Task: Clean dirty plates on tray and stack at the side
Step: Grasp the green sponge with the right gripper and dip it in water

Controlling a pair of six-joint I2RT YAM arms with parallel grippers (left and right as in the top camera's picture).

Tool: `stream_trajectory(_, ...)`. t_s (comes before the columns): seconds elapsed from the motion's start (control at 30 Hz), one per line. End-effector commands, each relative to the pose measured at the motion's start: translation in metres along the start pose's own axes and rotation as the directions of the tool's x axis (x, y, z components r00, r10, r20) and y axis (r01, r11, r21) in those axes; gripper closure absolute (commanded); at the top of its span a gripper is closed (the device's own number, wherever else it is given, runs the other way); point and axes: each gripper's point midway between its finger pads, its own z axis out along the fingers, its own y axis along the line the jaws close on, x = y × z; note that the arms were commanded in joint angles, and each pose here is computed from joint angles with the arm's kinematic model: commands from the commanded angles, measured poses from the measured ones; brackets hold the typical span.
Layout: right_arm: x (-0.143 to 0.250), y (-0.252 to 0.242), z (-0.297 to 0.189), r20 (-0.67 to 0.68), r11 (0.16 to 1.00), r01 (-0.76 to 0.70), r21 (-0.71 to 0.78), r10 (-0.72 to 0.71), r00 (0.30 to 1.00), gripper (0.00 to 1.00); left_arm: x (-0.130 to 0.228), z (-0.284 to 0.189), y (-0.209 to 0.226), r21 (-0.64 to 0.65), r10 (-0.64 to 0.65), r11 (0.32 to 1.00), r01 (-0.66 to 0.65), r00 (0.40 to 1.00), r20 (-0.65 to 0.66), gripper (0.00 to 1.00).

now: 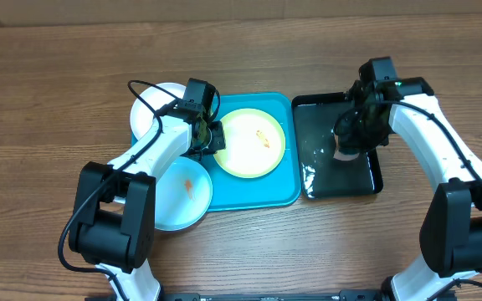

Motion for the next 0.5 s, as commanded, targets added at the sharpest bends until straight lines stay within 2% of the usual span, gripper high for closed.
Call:
stream_trajectory(0.0,-0.0108,0.0036,-0.0108,0.034,1.000,-0.005,-0.004,0.005,0.999,0.96,0.0046,0.0053,0.0022,-0.004,0.021,1.000,-0.021,1.000,-0.016,0.96)
stream_trajectory(0.47,-0.0100,0.0030,-0.0146,0.028,1.000,-0.003,0.005,0.003,1.000,0.96,0.0061,0.0057,-0.0036,0.002,0.036,0.999,-0.036,0.999,-0.014,0.96)
